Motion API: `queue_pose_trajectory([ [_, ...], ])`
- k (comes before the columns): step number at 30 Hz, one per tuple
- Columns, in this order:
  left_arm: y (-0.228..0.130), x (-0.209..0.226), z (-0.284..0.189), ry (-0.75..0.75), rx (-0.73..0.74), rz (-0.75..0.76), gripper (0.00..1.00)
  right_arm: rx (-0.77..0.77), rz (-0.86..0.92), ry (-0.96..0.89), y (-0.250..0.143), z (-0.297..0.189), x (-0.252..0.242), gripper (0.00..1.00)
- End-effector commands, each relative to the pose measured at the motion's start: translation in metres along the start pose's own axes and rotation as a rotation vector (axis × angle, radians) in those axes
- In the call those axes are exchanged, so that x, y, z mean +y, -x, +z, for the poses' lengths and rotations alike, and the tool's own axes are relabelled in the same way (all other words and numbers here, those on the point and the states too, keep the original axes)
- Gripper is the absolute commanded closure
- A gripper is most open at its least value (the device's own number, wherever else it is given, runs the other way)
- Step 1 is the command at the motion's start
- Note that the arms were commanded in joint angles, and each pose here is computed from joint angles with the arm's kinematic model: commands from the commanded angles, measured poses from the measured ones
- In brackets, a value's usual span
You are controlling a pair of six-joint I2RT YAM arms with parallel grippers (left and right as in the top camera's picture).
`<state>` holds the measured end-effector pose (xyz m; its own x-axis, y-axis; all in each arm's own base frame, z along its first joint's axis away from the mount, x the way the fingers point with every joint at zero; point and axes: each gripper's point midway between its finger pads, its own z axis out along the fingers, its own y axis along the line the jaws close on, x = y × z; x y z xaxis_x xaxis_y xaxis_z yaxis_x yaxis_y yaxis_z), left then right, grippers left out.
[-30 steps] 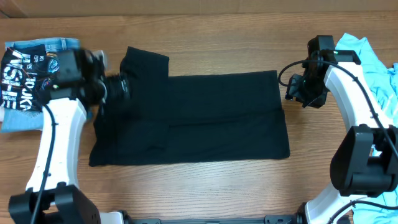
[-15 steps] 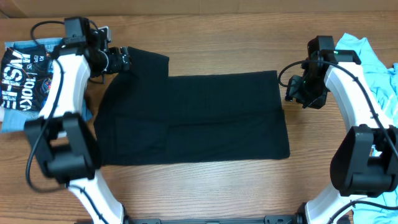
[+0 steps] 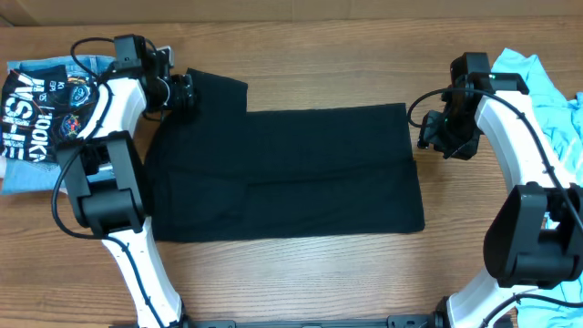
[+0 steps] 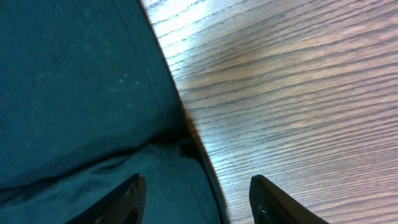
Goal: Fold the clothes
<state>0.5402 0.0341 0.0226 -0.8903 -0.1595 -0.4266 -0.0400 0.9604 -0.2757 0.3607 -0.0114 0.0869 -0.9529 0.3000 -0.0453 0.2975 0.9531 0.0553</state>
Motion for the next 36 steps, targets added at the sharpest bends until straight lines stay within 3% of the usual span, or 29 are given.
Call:
queue_pose_trajectory([
  [1, 0.009, -0.007, 0.004, -0.042, -0.020, 0.027, 0.44, -0.063, 0.000, 0.023, 0.009, -0.019, 0.003, 0.42],
  [4, 0.011, -0.007, 0.002, -0.042, -0.029, 0.030, 0.78, -0.078, 0.003, 0.027, 0.013, -0.019, 0.004, 0.43],
  [7, 0.007, -0.008, 0.001, -0.042, -0.013, 0.024, 0.88, -0.102, 0.001, 0.034, 0.019, -0.020, 0.006, 0.45],
  [11, -0.002, -0.009, -0.004, -0.044, 0.031, -0.017, 0.92, -0.136, -0.022, 0.073, 0.028, -0.020, 0.013, 0.49],
  [19, -0.004, -0.045, -0.051, -0.177, 0.057, -0.039, 0.94, -0.184, -0.142, 0.189, 0.052, -0.010, 0.039, 0.37],
  [25, 0.009, -0.059, -0.092, -0.186, 0.005, -0.030, 0.94, -0.274, -0.245, 0.196, 0.093, 0.008, 0.049, 0.36],
  [36, -0.002, -0.061, -0.096, -0.184, 0.049, -0.072, 0.93, -0.341, -0.276, 0.206, 0.130, 0.063, 0.058, 0.37],
])
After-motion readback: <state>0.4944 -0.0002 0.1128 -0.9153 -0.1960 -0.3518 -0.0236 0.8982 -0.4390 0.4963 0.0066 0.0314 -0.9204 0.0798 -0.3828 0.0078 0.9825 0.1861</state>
